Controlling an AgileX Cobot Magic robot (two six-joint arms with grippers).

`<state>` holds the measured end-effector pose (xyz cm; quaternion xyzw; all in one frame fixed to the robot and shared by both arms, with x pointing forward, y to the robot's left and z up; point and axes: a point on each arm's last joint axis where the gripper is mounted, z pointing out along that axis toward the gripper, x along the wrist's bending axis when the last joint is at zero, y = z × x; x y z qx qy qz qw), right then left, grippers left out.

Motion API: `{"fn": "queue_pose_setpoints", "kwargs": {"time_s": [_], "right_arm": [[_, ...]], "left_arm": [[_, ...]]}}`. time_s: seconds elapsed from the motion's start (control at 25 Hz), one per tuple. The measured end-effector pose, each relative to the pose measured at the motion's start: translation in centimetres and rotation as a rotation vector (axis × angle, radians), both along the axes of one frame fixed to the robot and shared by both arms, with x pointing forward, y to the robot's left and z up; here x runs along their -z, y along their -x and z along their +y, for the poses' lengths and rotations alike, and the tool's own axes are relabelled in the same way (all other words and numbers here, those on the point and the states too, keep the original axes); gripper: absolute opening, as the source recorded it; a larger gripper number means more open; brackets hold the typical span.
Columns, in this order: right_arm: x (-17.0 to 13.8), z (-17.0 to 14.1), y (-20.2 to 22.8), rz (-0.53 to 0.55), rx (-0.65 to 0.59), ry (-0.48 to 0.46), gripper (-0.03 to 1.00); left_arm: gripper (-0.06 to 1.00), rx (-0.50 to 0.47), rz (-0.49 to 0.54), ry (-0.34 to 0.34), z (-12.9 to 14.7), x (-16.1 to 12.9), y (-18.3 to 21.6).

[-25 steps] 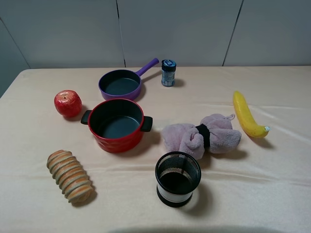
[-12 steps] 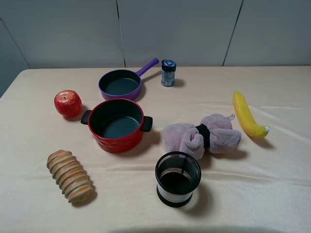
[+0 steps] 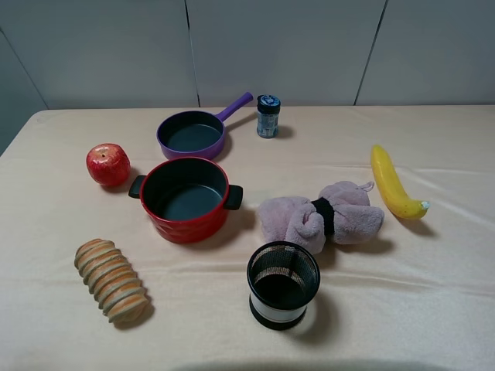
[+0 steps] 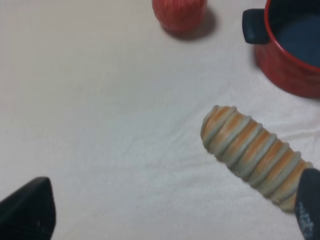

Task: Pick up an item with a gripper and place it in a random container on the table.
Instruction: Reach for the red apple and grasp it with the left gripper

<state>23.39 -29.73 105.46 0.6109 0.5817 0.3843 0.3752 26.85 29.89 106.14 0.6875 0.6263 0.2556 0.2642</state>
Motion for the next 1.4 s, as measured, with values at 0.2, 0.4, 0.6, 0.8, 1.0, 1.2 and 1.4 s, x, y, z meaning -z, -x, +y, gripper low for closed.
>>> {"fn": "queue_pose_setpoints", "kwargs": {"time_s": [0.2, 0.4, 0.6, 0.8, 1.0, 1.2, 1.4], "right_arm": [[0.0, 0.0, 0.0, 0.000, 0.000, 0.000, 0.69], [0.0, 0.0, 0.0, 0.000, 0.000, 0.000, 0.69], [0.0, 0.0, 0.0, 0.000, 0.000, 0.000, 0.69], [0.0, 0.0, 0.0, 0.000, 0.000, 0.000, 0.69], [0.0, 0.0, 0.0, 0.000, 0.000, 0.000, 0.69], [0.0, 0.0, 0.0, 0.000, 0.000, 0.000, 0.69], [0.0, 0.0, 0.0, 0.000, 0.000, 0.000, 0.69]], "left_arm": [[0.96, 0.000, 0.042, -0.002, -0.1, -1.5, -1.8], [0.96, 0.000, 0.097, -0.005, -0.2, -2.7, -3.9], [0.96, 0.000, 0.149, -0.007, -0.3, -3.6, -6.1], [0.96, 0.000, 0.206, -0.009, -0.4, -4.0, -8.5], [0.96, 0.007, 0.267, -0.016, -0.5, -4.4, -11.4], [0.96, 0.033, 0.309, -0.022, -0.7, -4.6, -14.4], [0.96, 0.038, 0.354, -0.012, -1.0, -4.1, -17.4]]}}
